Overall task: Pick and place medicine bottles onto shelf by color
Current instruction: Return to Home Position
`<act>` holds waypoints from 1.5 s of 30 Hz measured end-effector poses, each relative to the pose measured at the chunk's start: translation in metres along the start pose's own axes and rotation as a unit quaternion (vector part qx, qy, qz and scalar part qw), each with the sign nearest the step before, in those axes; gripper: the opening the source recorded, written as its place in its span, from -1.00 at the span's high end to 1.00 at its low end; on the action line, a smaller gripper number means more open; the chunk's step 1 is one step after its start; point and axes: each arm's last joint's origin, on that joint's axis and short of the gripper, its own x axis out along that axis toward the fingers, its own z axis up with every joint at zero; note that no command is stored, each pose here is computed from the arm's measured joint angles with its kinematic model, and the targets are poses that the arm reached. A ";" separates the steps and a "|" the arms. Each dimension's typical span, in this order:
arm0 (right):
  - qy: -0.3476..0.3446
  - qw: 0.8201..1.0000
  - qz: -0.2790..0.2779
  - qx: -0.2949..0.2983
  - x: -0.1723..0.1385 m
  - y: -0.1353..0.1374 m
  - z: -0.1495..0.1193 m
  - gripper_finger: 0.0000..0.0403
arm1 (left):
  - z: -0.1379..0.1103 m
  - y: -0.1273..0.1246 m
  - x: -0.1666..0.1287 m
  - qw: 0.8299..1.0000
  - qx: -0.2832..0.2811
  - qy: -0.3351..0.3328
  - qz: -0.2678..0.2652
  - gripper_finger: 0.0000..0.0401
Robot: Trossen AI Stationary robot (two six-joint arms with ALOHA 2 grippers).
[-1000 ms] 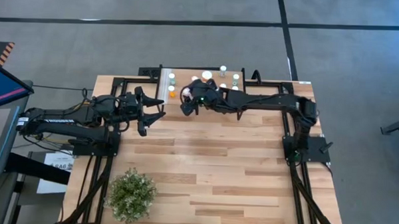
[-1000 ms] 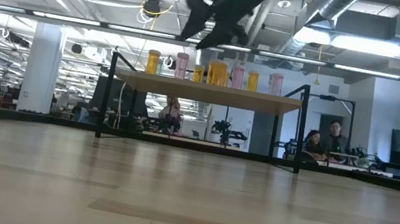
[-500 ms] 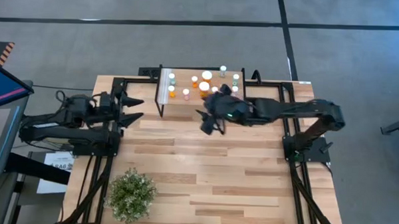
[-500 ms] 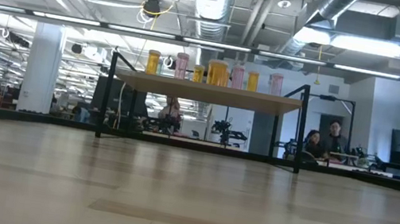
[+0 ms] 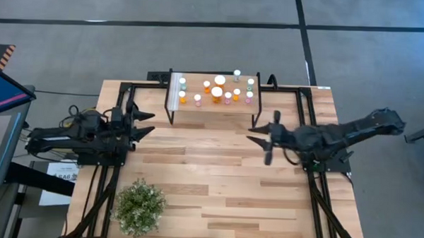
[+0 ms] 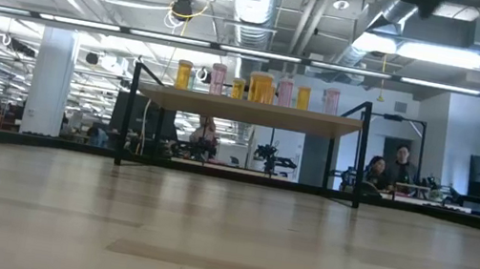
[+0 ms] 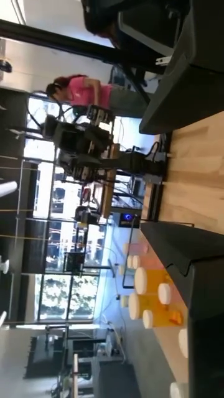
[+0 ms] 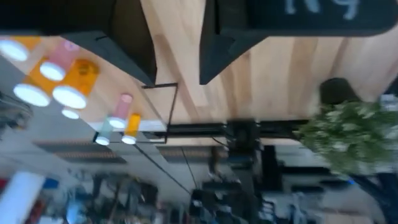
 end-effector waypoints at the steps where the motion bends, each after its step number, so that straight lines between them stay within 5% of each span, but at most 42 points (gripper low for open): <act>1: -0.014 1.000 0.009 0.001 -0.008 -0.001 -0.009 0.32 | -0.004 0.000 0.001 1.000 0.000 0.000 -0.001 -0.15; 10: -0.101 0.992 0.061 0.039 -0.063 -0.021 -0.070 0.65 | -0.035 0.003 0.005 1.000 0.005 -0.007 -0.007 0.03; 23: -0.205 0.972 0.107 0.032 -0.099 -0.043 -0.122 0.96 | -0.054 0.001 0.005 0.997 0.007 0.017 -0.080 0.95; 45: -0.171 0.979 0.112 0.004 -0.089 -0.036 -0.145 0.98 | -0.063 0.002 -0.016 0.992 0.037 0.061 -0.100 1.00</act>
